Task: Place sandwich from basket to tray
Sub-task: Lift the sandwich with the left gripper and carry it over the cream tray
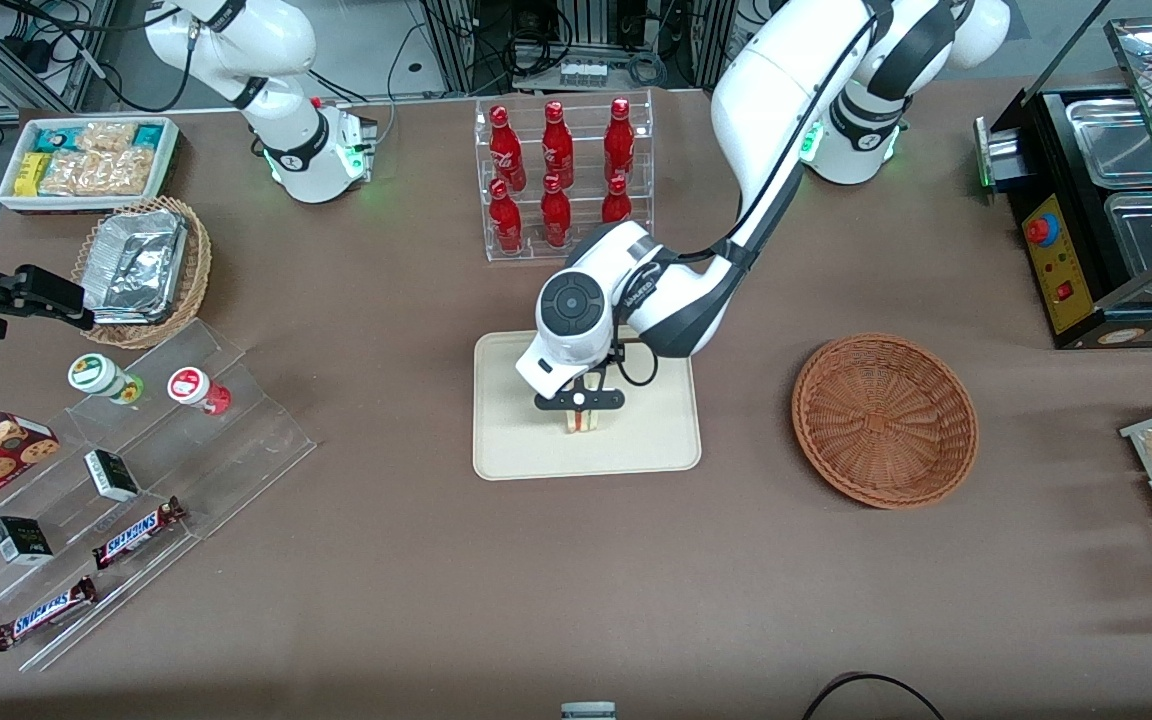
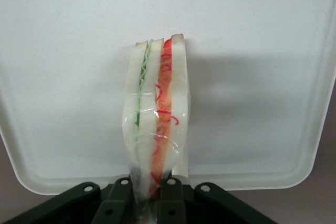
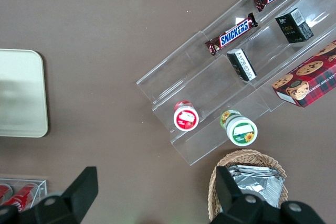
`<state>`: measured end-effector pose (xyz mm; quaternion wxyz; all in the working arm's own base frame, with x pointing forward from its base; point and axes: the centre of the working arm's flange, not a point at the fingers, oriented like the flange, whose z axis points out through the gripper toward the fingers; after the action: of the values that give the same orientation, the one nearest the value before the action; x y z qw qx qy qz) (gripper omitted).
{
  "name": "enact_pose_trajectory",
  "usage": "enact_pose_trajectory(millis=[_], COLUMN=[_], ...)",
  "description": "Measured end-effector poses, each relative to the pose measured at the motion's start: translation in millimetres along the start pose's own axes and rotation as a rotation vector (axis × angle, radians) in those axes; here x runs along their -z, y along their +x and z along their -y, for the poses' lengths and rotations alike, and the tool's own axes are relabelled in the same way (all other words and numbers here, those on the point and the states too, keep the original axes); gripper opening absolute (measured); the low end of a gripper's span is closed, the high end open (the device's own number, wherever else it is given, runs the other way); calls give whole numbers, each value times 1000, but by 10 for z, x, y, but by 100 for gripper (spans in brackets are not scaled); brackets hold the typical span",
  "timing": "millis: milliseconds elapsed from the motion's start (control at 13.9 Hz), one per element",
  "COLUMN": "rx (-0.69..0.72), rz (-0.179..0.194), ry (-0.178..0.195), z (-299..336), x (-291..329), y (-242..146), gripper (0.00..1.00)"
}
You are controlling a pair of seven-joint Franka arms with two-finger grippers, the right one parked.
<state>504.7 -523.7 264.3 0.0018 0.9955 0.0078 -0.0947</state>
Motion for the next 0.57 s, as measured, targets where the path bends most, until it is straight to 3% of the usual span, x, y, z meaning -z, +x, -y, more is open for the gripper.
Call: enact_pose_trajectory(millis=[216, 575], rx=[37, 50], rz=[-33, -57], ry=[31, 27], z=[-21, -80], x=[-58, -158], y=[1, 7], gripper=[15, 15])
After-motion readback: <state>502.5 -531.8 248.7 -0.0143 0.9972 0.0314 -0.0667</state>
